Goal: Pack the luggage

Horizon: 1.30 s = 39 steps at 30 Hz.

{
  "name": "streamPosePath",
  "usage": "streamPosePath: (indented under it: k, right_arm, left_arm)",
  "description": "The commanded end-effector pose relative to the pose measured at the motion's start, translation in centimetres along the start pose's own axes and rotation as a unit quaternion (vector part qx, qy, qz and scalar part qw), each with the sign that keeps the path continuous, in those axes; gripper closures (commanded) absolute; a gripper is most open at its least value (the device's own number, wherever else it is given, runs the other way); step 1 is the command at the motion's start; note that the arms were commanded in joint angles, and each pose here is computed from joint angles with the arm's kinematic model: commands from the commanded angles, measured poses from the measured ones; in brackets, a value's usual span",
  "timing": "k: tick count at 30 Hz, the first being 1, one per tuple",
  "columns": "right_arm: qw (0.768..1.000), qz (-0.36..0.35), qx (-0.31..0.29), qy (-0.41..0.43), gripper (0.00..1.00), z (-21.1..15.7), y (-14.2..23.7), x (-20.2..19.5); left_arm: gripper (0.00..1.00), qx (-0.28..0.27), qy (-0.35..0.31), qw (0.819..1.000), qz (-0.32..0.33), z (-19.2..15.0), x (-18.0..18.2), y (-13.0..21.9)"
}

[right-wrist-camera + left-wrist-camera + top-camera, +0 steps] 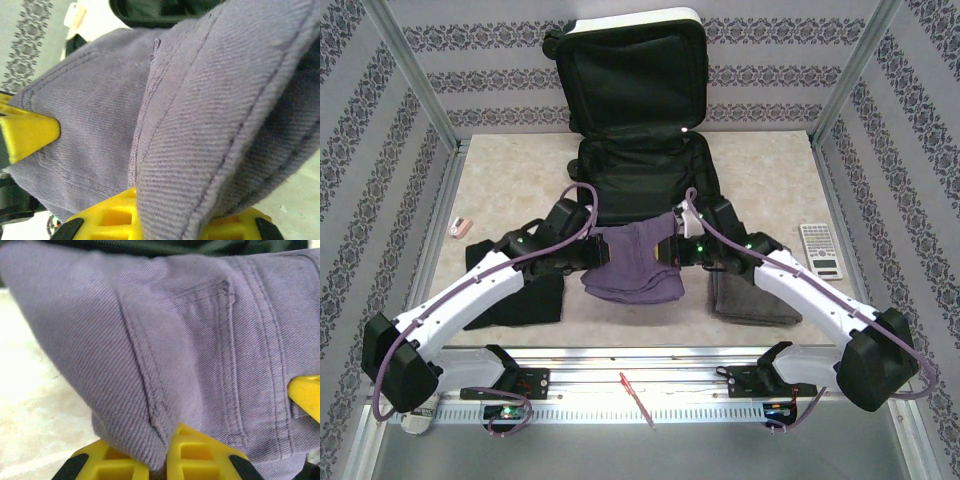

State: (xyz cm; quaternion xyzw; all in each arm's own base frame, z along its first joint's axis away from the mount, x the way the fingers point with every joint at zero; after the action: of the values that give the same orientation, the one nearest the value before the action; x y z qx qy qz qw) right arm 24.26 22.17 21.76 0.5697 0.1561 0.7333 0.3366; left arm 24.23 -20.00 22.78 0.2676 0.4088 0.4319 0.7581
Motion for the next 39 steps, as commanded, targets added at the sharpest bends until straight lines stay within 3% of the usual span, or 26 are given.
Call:
streamPosePath:
  k: [1, 10, 18, 25, 35, 36, 37, 39]
  right_arm:
    - [0.998, 0.04, -0.02, 0.044, 1.0, 2.0, 3.4, 3.6]
    - [0.992, 0.071, -0.081, 0.058, 1.0, 8.7, 5.6, 6.1]
    - [0.991, 0.074, -0.102, 0.05, 1.0, 16.0, 3.6, 5.4]
    - [0.992, 0.059, -0.109, 0.028, 1.0, 21.4, 1.0, 2.3]
    - [0.995, 0.029, -0.093, -0.008, 1.0, 26.1, -3.2, -3.5]
    - [0.995, 0.027, -0.091, -0.011, 1.0, 26.4, -3.6, -3.9]
    - [0.996, 0.021, -0.09, -0.012, 0.92, 26.8, -4.1, -4.5]
    - [0.996, -0.008, -0.087, -0.014, 0.69, 27.3, -5.2, -6.2]
  left_arm:
    - [1.0, -0.042, -0.034, 0.999, -0.001, 2.7, -1.5, 2.8]
    - [1.0, -0.11, -0.083, 0.99, 0.041, 10.1, -2.5, 3.6]
    - [1.0, -0.159, -0.101, 0.981, 0.049, 17.3, -2.4, -0.4]
    - [1.0, -0.178, -0.103, 0.978, 0.044, 22.4, -0.5, -4.8]
    - [1.0, -0.172, -0.062, 0.982, 0.036, 25.2, 4.5, -9.7]
    - [0.98, -0.172, -0.058, 0.983, 0.033, 25.3, 4.9, -10.1]
    - [0.93, -0.171, -0.055, 0.983, 0.033, 25.3, 5.4, -10.5]
    - [0.59, -0.164, -0.044, 0.985, 0.043, 25.2, 6.7, -11.4]
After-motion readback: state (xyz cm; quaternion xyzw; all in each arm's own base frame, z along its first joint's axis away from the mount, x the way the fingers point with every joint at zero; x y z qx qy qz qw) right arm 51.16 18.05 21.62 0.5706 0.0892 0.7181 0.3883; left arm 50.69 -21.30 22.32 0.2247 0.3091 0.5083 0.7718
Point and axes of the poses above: each hand's point on the last joint's axis, 136 mm out from that joint toward the fingers, its own y axis back along the fingers, its own x axis along the line the jaws close on, z = x × y, the point moved 4 cm from there along y, back along the fingers, and after that the axes turned 14 degrees about -y, right-handed, at the moved point
